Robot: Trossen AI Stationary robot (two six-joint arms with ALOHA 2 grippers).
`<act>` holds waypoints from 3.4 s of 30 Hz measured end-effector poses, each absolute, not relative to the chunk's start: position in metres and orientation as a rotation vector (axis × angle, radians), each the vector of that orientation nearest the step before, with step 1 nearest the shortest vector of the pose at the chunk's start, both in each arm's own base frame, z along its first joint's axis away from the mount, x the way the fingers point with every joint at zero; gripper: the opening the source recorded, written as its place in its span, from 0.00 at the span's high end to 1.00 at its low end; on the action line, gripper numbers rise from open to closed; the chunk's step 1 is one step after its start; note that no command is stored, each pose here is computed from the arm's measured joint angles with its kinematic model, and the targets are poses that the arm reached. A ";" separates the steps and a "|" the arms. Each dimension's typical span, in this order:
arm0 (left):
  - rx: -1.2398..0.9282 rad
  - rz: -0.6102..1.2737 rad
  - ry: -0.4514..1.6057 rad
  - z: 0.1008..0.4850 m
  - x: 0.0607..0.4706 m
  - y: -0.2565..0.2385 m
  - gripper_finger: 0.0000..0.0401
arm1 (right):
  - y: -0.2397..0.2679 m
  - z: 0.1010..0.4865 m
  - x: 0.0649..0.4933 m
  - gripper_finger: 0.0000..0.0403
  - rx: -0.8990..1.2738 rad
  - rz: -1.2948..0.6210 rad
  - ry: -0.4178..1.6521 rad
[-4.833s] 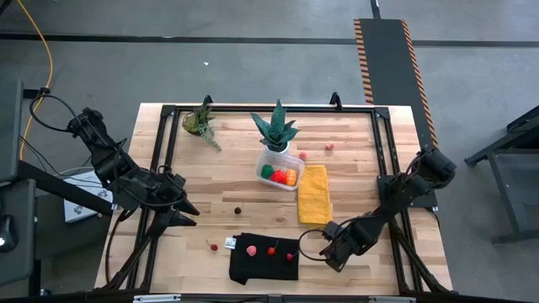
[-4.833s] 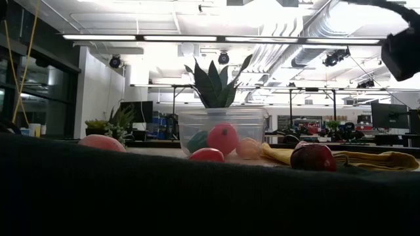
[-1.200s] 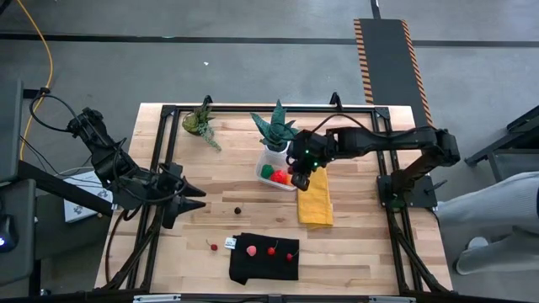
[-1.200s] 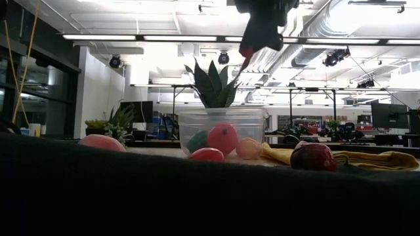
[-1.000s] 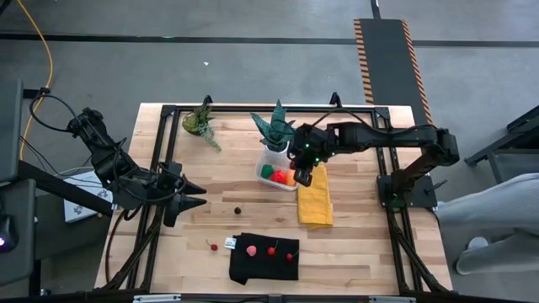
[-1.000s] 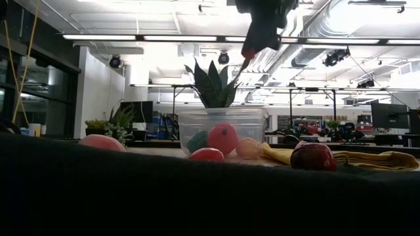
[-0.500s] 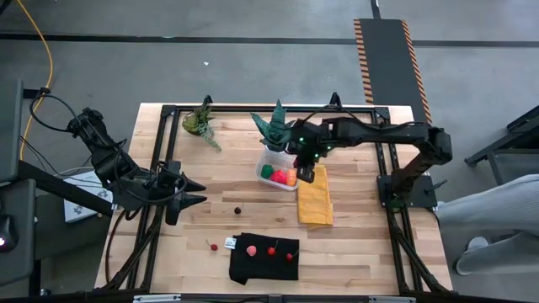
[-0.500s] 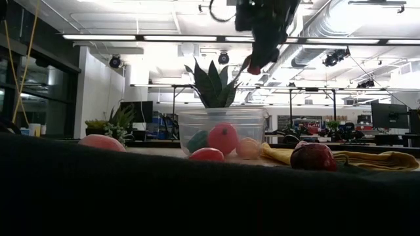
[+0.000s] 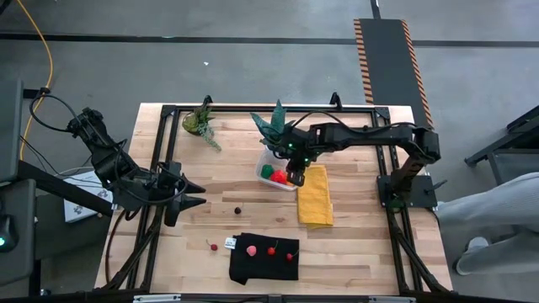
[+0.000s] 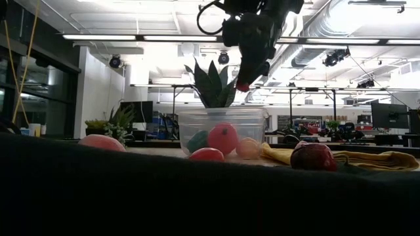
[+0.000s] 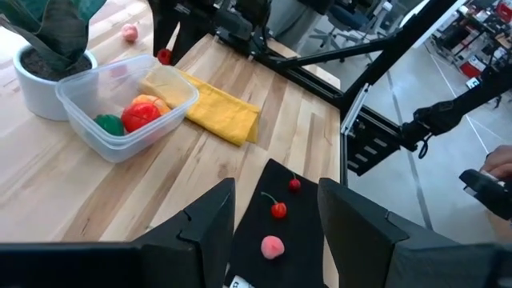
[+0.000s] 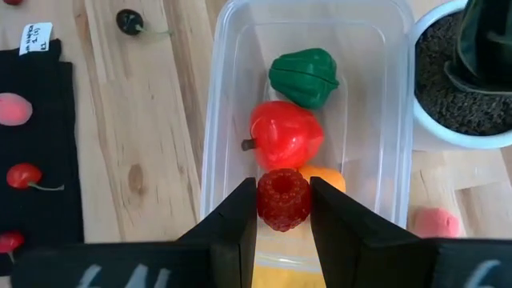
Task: Pick and placing Produce into tupperware
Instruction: Put the red raspberry into the transparent container, then put the blueberry into the transparent container
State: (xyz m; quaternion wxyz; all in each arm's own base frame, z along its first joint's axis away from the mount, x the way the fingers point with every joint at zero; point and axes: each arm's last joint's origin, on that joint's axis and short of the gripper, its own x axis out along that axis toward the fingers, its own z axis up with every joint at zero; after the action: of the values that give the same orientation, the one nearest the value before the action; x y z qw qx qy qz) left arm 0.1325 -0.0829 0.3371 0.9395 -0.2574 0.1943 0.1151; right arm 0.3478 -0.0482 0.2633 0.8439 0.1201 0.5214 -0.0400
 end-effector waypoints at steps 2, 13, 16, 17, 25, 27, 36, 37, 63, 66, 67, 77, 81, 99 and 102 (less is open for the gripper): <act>-0.522 0.235 0.399 0.337 0.132 -0.083 0.58 | -0.048 0.262 0.348 0.80 0.258 -0.087 1.104; -0.505 0.243 0.413 0.335 0.132 -0.082 0.58 | -0.048 0.262 0.349 0.80 0.250 -0.085 1.097; -0.504 0.244 0.413 0.335 0.131 -0.082 0.58 | -0.048 0.262 0.349 0.79 0.249 -0.084 1.097; -0.503 0.244 0.414 0.335 0.131 -0.082 0.58 | -0.048 0.262 0.349 0.78 0.245 -0.082 1.097; -0.501 0.246 0.413 0.335 0.131 -0.082 0.58 | -0.048 0.262 0.349 0.69 0.251 -0.083 1.097; -0.501 0.246 0.414 0.335 0.131 -0.082 0.58 | -0.048 0.262 0.349 0.68 0.253 -0.085 1.097; -0.499 0.246 0.414 0.335 0.131 -0.082 0.58 | -0.045 0.276 0.332 0.68 0.307 -0.161 1.128; -0.494 0.245 0.415 0.335 0.131 -0.082 0.58 | -0.045 0.282 0.328 0.68 0.305 -0.178 1.113; -0.355 0.280 0.646 0.318 0.127 -0.069 0.58 | -0.016 0.297 0.230 0.68 0.615 -0.415 0.719; -0.301 0.297 0.706 0.313 0.134 -0.061 0.58 | -0.011 0.292 0.233 0.68 0.616 -0.394 0.712; -0.276 0.290 0.727 0.312 0.137 -0.059 0.58 | -0.010 0.291 0.234 0.68 0.616 -0.390 0.710; -0.100 0.217 1.018 0.279 0.190 -0.041 0.58 | -0.005 0.290 0.233 0.68 0.583 -0.401 0.714; -0.109 0.209 1.094 0.264 0.210 -0.032 0.58 | -0.005 0.289 0.229 0.68 0.574 -0.416 0.749; -0.247 0.312 1.040 0.237 0.230 -0.025 0.58 | -0.005 0.295 0.206 0.68 0.496 -0.403 0.816; -0.331 0.364 1.036 0.221 0.218 -0.024 0.58 | -0.005 0.297 0.202 0.68 0.487 -0.399 0.816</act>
State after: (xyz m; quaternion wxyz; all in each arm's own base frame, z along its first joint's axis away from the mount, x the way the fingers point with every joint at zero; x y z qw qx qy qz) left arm 0.2184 -0.0242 0.2212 0.8402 -0.1566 0.4899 0.1720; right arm 0.2023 -0.0050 0.2968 0.8701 0.2331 0.3901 -0.1908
